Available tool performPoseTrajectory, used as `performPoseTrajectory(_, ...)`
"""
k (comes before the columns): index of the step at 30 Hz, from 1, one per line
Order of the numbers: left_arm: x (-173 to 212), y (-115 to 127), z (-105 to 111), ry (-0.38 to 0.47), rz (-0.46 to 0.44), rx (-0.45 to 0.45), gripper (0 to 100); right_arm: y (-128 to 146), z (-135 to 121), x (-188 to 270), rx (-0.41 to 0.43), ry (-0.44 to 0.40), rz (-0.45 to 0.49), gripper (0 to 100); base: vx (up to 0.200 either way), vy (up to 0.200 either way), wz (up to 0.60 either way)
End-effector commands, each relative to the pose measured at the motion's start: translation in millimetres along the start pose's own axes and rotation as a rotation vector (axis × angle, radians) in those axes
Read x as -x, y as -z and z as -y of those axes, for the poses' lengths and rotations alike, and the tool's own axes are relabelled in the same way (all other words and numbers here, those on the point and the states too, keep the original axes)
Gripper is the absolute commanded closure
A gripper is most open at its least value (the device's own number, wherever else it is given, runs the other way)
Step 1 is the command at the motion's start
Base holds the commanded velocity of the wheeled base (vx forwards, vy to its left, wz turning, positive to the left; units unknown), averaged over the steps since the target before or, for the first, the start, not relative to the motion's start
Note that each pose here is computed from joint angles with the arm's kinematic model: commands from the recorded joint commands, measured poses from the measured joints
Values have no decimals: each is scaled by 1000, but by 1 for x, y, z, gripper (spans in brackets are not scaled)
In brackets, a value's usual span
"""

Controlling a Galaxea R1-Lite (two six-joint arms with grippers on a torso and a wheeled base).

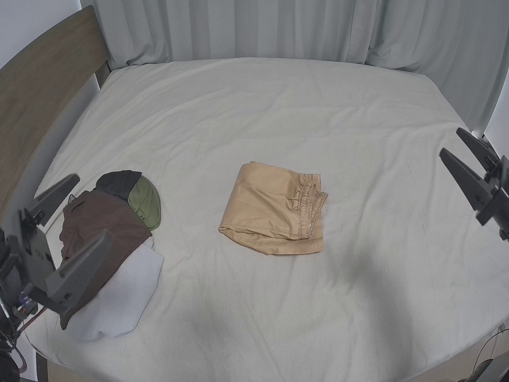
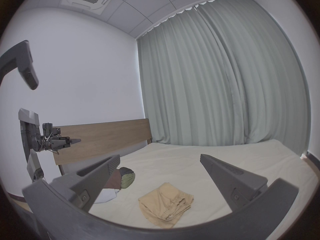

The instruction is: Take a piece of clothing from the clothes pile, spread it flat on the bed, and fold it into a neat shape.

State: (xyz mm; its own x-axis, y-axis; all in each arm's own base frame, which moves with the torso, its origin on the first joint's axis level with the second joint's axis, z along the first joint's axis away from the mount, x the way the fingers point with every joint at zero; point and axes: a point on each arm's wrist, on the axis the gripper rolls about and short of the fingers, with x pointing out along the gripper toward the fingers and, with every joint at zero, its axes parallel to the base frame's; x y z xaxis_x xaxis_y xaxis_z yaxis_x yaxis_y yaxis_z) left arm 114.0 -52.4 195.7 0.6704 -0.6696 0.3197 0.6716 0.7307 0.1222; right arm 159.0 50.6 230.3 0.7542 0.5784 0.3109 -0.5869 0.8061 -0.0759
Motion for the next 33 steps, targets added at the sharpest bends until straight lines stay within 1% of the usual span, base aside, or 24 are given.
performPoseTrajectory(1,45,-19,15,-50,40,-40,0,-13,-14,53,102,61,71,0,0,0,0)
performPoseTrajectory(6,77,-30,27,-133,-23,-43,0,-18,-24,88,163,123,133,0,0,0,0)
performPoseTrajectory(8,87,-35,33,-153,-40,-40,0,-18,-30,98,174,125,152,0,0,0,0)
performPoseTrajectory(10,87,-35,33,-153,-40,-40,0,-18,-30,98,174,125,152,0,0,0,0)
performPoseTrajectory(11,103,-38,43,-172,-77,-24,0,-18,-39,116,186,125,177,0,0,0,0)
performPoseTrajectory(14,116,-36,51,-203,-105,-13,0,-20,-50,135,201,123,207,0,0,0,0)
performPoseTrajectory(17,123,-31,54,-219,-113,-11,0,-15,-59,151,204,136,198,0,0,0,0)
performPoseTrajectory(19,129,-25,57,-229,-118,-5,0,-9,-68,167,236,167,185,0,0,0,0)
performPoseTrajectory(24,135,-18,61,-231,-118,7,0,2,-79,186,243,172,179,0,0,0,0)
performPoseTrajectory(25,140,-10,63,-230,-121,18,0,11,-82,193,235,177,167,0,0,0,0)
performPoseTrajectory(27,142,-6,64,-232,-129,22,0,19,-84,197,230,183,155,0,0,0,0)
performPoseTrajectory(28,145,0,66,-235,-140,29,0,29,-85,201,222,192,132,0,0,0,0)
performPoseTrajectory(29,148,5,67,-240,-150,33,0,38,-87,204,215,212,93,0,0,0,0)
performPoseTrajectory(31,150,16,67,-248,-172,41,0,54,-86,205,156,245,-27,0,0,0,0)
performPoseTrajectory(32,150,21,67,-264,-185,47,0,58,-85,205,135,269,-64,0,0,0,0)
performPoseTrajectory(33,151,25,66,-288,-198,48,0,62,-84,206,117,318,-96,0,0,0,0)
